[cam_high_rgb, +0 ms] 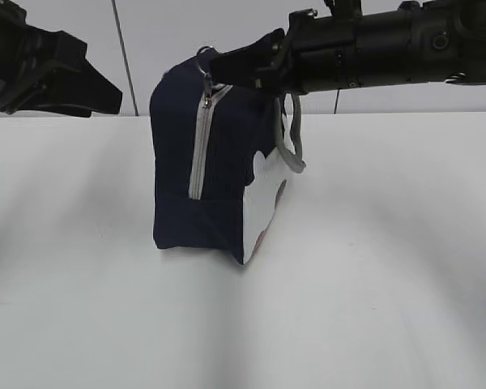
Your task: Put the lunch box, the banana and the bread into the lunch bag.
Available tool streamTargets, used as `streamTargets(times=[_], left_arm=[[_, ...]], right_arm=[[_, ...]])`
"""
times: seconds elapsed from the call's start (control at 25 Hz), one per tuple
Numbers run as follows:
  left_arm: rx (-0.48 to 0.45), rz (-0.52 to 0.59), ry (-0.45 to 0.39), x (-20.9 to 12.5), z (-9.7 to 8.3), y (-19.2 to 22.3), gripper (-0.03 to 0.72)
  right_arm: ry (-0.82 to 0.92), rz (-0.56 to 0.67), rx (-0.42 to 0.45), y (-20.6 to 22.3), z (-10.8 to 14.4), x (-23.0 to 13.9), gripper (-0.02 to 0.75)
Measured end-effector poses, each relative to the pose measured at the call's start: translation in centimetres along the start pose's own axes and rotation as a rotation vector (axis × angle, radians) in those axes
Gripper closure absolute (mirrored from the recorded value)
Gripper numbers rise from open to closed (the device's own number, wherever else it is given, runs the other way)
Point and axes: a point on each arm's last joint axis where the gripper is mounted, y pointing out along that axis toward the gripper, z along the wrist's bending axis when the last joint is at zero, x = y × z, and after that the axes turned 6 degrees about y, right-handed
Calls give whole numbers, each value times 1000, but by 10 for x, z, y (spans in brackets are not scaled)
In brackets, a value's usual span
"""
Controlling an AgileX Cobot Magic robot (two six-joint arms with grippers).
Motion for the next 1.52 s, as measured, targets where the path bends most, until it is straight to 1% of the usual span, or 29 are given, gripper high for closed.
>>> streamTargets(times=[0.16, 0.28, 0.44, 0.56, 0.68, 0.8, 0.96, 1.08, 1.16, 1.24, 1.4, 1.52], left_arm=[[-17, -16, 14, 1, -2, 0, 347], [-25, -23, 26, 2, -2, 0, 347], [-57, -28, 57, 3, -2, 7, 348], [-79, -24, 97, 2, 3, 23, 348], [-91, -50, 136, 3, 9, 40, 348], [-129, -84, 174, 5, 11, 52, 348], [-148, -88, 173, 2, 17, 67, 328], [-150, -92, 200, 1, 22, 73, 320], [-162, -105, 209, 2, 22, 76, 323], [-174, -107, 204, 1, 22, 80, 352], [-224, -81, 176, -4, 22, 89, 478], [-247, -81, 165, -4, 21, 89, 515]], right_arm=[[27, -13, -57, 0, -5, 3, 754], [41, -21, -74, 0, -8, 7, 754], [47, -35, -43, 0, -6, 11, 754], [55, -21, -32, 0, -5, 10, 754], [46, 8, -19, 0, -4, 8, 754], [42, 30, -9, 0, -3, 6, 754], [41, 43, 3, -1, -2, 5, 754], [40, 46, 4, -1, -2, 5, 754], [42, 45, 5, -1, -2, 5, 754], [42, 45, 7, -1, -2, 5, 754], [40, 48, 9, -1, -2, 4, 754], [40, 48, 9, -1, -2, 4, 754]])
